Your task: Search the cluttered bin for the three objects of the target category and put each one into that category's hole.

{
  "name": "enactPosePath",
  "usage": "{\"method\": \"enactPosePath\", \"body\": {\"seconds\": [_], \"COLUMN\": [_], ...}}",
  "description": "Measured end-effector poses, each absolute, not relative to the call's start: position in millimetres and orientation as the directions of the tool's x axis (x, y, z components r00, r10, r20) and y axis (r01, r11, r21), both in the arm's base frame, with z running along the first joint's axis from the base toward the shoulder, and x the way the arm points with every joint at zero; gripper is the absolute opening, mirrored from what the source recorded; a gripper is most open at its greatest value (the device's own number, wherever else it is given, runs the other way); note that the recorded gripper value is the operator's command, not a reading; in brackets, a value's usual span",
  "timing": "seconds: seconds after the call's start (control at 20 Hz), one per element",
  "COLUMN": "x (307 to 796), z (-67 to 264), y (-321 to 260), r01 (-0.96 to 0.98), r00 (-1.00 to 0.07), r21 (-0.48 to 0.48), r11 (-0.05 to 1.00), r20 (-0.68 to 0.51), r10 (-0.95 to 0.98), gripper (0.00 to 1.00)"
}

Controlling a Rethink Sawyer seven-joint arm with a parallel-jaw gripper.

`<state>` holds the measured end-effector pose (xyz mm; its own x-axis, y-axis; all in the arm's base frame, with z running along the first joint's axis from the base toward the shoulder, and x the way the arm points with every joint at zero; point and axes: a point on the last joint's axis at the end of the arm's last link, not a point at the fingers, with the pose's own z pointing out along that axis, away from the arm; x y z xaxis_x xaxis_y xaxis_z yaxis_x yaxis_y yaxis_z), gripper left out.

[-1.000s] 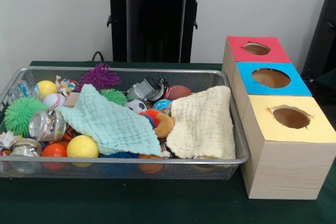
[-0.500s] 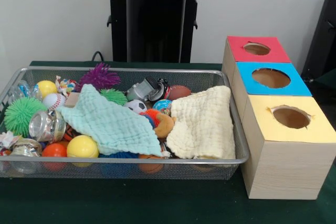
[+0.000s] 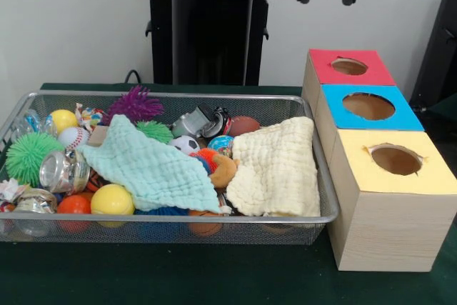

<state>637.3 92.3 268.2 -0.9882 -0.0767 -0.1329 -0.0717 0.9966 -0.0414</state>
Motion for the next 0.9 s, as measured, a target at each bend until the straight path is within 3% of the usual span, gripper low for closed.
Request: {"method": "enactPosePath", "body": {"seconds": [0.9], "x": [656.3], "z": [257.2], "y": [-24.4], "r01": [0.108], "r00": [-0.986], "r21": [-0.019], "r11": [0.994], "r20": [-0.127], "r10": [0.105], "gripper": [1.0]}}
